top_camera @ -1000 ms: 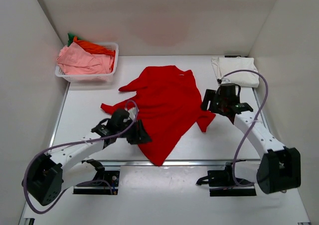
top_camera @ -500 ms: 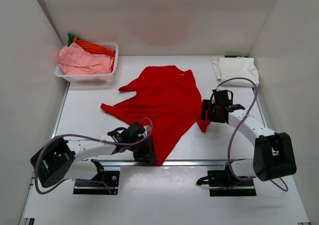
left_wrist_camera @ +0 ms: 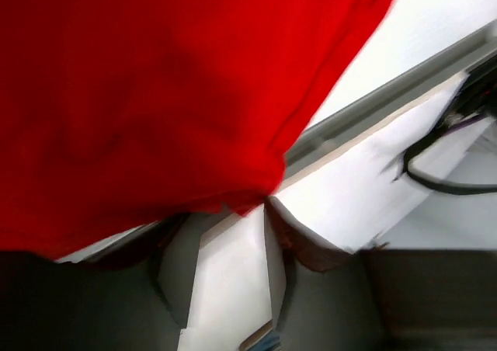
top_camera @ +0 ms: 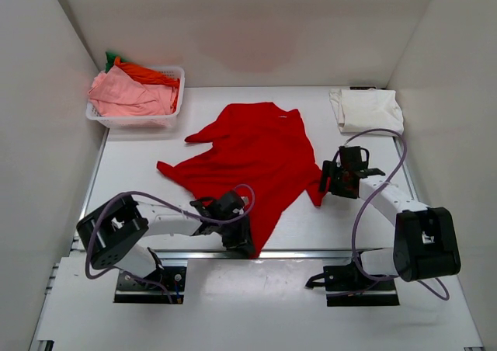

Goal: Fold and stack the t-shirts
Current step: Flatten out the tshirt

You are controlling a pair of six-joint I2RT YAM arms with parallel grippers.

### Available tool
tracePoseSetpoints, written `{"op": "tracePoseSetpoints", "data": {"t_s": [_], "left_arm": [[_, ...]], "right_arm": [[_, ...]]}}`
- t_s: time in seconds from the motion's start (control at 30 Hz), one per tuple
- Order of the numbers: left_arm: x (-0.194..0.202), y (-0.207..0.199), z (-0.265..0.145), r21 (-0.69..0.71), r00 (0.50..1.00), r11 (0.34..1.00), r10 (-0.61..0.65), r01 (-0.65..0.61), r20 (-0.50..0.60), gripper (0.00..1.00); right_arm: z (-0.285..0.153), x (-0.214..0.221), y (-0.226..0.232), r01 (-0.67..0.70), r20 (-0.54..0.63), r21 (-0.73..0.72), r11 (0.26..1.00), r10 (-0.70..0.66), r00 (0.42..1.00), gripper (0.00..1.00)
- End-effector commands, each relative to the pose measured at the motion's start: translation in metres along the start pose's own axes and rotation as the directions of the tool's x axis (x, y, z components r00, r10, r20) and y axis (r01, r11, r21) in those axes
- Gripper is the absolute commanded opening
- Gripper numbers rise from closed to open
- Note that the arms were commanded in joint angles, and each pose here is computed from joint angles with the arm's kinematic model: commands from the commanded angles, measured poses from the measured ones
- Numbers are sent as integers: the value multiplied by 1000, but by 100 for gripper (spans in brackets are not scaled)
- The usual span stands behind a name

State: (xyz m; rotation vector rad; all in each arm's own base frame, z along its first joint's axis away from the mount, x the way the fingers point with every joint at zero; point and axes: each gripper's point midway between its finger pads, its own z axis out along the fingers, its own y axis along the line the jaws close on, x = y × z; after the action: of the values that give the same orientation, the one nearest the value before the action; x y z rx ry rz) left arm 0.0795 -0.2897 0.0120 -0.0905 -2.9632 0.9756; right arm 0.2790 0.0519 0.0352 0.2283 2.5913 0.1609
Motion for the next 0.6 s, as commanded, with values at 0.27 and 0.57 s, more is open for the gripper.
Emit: {"op": "tracePoseSetpoints", "data": {"t_s": [0.27,0.57], "left_arm": [[-61,-17,-35,3,959,1000,-21,21,283,0],[-57,56,-94,-47,926,992,-92,117,366,0]], "right_arm": [[1,-8,-14,-84,69,-14,996,85,994,62],[20,-21,-9,-129,62,-73,989,133,989,62]]}}
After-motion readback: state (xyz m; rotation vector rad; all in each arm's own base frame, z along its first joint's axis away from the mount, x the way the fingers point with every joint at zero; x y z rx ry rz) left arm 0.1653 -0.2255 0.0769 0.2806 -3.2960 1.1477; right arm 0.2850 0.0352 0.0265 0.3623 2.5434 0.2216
